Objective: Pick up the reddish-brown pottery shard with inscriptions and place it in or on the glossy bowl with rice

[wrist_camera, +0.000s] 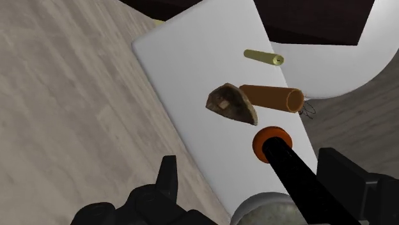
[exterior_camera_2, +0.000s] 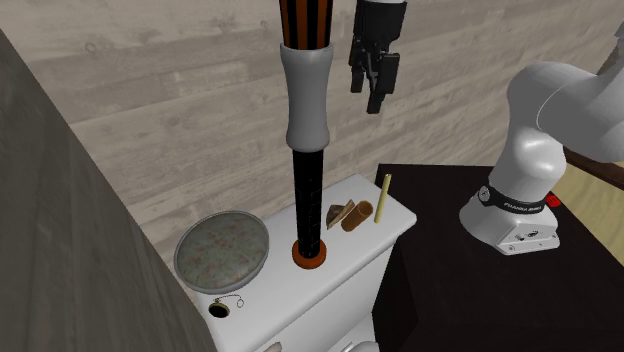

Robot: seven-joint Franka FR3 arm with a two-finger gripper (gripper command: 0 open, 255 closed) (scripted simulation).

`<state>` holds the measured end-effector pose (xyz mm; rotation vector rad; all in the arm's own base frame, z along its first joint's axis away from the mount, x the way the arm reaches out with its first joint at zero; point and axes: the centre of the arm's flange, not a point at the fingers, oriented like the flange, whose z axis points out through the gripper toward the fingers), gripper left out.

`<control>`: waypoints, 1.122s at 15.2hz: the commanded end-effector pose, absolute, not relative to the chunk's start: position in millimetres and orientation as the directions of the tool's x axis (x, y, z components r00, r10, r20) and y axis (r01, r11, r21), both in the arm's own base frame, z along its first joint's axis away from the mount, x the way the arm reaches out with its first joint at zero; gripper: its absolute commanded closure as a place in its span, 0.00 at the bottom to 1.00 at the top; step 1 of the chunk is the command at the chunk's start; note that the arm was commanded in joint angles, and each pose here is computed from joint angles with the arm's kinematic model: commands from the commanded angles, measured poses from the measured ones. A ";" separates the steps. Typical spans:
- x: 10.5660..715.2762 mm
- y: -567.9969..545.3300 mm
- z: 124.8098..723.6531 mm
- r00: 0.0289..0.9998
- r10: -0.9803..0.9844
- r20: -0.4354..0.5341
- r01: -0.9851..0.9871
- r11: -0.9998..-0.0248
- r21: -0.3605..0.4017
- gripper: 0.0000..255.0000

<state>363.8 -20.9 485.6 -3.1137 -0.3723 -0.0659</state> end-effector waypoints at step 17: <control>452.5 -15.0 276.7 0.722 0.691 0.045 0.688 -0.709 -0.152 0.00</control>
